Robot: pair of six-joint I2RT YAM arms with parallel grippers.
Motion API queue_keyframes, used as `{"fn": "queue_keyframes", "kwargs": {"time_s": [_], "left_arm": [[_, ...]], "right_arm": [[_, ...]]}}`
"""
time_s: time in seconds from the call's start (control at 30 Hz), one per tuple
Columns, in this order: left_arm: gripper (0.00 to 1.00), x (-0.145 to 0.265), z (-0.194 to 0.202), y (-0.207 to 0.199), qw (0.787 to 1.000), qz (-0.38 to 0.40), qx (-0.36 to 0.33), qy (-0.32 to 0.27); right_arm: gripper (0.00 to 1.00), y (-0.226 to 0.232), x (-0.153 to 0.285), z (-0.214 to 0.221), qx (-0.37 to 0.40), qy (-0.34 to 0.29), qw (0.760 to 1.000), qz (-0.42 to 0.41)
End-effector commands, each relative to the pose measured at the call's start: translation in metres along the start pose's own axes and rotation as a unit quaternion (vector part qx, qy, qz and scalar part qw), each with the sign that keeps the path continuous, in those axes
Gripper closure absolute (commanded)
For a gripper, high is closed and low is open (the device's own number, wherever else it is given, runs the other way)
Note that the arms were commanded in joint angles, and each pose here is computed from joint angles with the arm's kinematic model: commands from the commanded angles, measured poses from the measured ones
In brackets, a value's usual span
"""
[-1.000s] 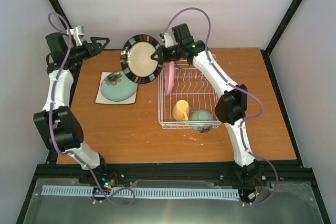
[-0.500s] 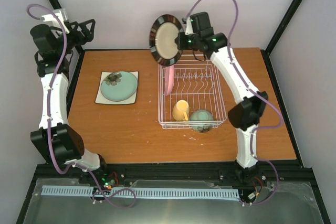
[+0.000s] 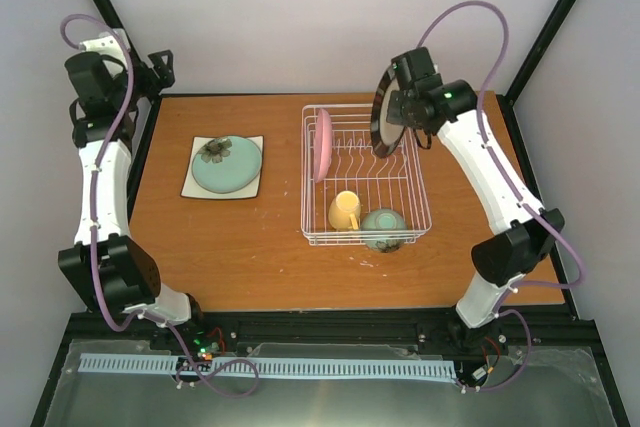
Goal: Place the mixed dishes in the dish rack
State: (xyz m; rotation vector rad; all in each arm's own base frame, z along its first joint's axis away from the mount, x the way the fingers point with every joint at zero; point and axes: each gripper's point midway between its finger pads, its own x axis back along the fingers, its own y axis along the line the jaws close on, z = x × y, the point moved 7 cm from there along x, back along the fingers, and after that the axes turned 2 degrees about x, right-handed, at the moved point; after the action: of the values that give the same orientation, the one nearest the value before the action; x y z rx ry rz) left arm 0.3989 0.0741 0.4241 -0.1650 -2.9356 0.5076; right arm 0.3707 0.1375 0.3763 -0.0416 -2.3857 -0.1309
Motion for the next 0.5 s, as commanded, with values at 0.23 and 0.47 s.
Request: {"fn": "queue_keyframes", "kwargs": {"time_s": [0.23,0.47], "left_arm": [[0.0,0.015,0.023,0.014,0.997,-0.07,-0.01,0.028],[0.0,0.017,0.023,0.013,0.997,-0.068,-0.011,0.024]], "right_arm": [[0.97,0.034,-0.023,0.027,-0.028,0.056,0.998,0.001],[0.97,0.044,-0.034,0.024,-0.02,0.064,0.998,-0.01]]}}
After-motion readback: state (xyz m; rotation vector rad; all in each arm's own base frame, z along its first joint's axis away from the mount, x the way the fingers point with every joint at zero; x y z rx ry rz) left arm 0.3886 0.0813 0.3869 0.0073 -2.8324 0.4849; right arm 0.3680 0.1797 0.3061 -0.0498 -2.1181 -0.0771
